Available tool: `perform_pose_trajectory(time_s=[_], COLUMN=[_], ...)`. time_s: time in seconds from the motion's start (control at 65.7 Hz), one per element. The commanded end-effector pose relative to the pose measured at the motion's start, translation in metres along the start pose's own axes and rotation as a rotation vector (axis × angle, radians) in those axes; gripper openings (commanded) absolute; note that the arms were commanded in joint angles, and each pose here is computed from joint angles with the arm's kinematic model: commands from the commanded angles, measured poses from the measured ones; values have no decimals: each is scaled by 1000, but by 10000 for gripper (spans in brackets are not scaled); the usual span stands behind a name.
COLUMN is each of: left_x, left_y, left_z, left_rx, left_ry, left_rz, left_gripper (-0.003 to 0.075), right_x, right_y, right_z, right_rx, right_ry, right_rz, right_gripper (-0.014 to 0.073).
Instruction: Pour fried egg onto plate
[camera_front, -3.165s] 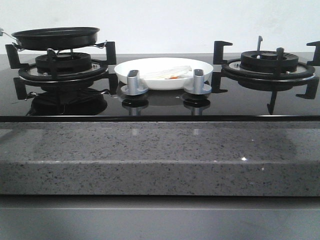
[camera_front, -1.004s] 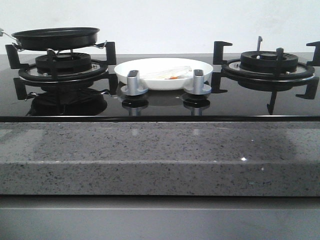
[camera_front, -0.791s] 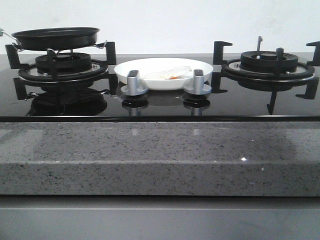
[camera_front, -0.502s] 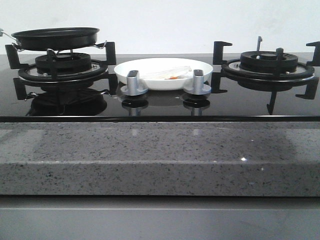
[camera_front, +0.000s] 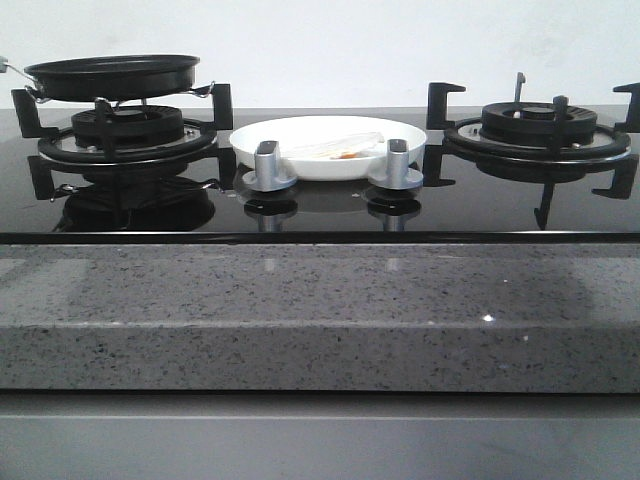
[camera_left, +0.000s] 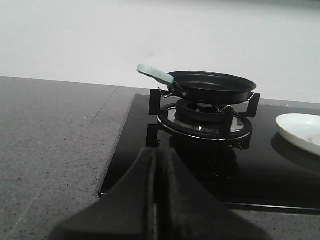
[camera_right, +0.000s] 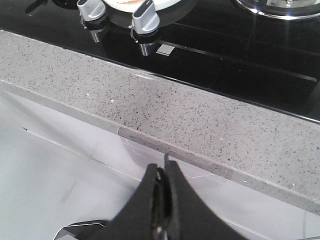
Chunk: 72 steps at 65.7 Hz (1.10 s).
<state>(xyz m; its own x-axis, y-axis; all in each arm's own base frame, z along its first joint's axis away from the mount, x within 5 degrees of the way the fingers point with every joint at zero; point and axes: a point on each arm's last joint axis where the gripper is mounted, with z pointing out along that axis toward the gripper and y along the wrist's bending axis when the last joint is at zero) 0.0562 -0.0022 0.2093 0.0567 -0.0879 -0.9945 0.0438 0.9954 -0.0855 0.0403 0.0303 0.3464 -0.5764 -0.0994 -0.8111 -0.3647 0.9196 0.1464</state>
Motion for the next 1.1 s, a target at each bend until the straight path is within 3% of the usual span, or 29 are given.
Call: perform_pose_trajectory(time_s=[0.0,0.335,0.472,0.593,0.746,0.943,1.08], left_x=[-7,-7,-7,-7,-7,-7,-7], left_y=[-1,-1,-1,-1,-1,-1,-1], left_z=[-2,-2,-1,-1,-1,-1,-1], left_rx=[14,14,14,14,14,14,14], left_ry=[-95,-95,-93,-93,-93,-93,-93], left_rz=[-9,-9,-9,-9,-9,-9,-9], left_gripper=[-20,-20,-20,-20,-20,-20,-20], right_x=[-10,-10,-6,14,58,103,112], right_y=[1,0,-9,-23,-41,-53,-53], right_z=[-4,-4,2,22,53,79,82], right_rx=[4,11,104,212,331,384,380], right_ry=[-70,-71,-249,-430,-595,-647,-661], right_rz=[-6,-9,-52,-105,-43,12,9], right_gripper=[-68,-68,-68,-68,-68,-68,-68])
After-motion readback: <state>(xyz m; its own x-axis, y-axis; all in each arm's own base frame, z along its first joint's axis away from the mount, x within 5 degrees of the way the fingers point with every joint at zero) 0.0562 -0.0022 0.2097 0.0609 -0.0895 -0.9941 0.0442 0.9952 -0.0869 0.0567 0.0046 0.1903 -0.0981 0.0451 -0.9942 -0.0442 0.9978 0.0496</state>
